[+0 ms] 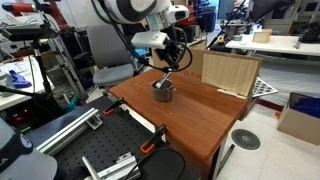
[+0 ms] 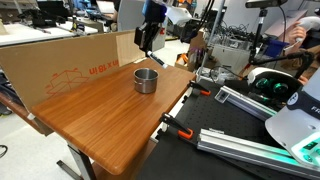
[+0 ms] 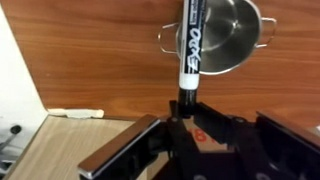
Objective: Put the black marker in the silver pot
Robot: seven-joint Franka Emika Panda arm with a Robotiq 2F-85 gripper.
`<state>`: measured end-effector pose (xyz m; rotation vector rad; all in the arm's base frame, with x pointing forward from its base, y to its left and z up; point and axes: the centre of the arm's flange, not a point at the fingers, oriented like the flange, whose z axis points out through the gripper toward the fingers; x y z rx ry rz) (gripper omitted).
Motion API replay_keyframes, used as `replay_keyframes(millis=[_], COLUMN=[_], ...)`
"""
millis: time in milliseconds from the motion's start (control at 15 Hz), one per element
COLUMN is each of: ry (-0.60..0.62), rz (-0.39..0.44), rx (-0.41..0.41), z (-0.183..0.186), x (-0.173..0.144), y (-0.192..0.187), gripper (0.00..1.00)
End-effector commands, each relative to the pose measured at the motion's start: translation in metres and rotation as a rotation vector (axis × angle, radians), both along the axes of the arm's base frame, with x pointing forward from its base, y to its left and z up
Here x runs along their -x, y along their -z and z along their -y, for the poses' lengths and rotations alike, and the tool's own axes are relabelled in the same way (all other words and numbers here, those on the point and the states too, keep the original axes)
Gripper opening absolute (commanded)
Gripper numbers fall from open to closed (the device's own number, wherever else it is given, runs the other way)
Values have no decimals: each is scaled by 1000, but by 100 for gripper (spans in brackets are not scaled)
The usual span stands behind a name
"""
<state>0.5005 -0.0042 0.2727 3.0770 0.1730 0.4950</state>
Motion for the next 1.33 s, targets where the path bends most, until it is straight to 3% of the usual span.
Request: replay_keyframes(millis=[0, 333, 1267], ry=[-54, -41, 26], rz=[92, 128, 141], rx=[-44, -73, -60], z=[-13, -32, -20], x=[20, 13, -11], y=[-11, -17, -3], gripper=[6, 6, 6])
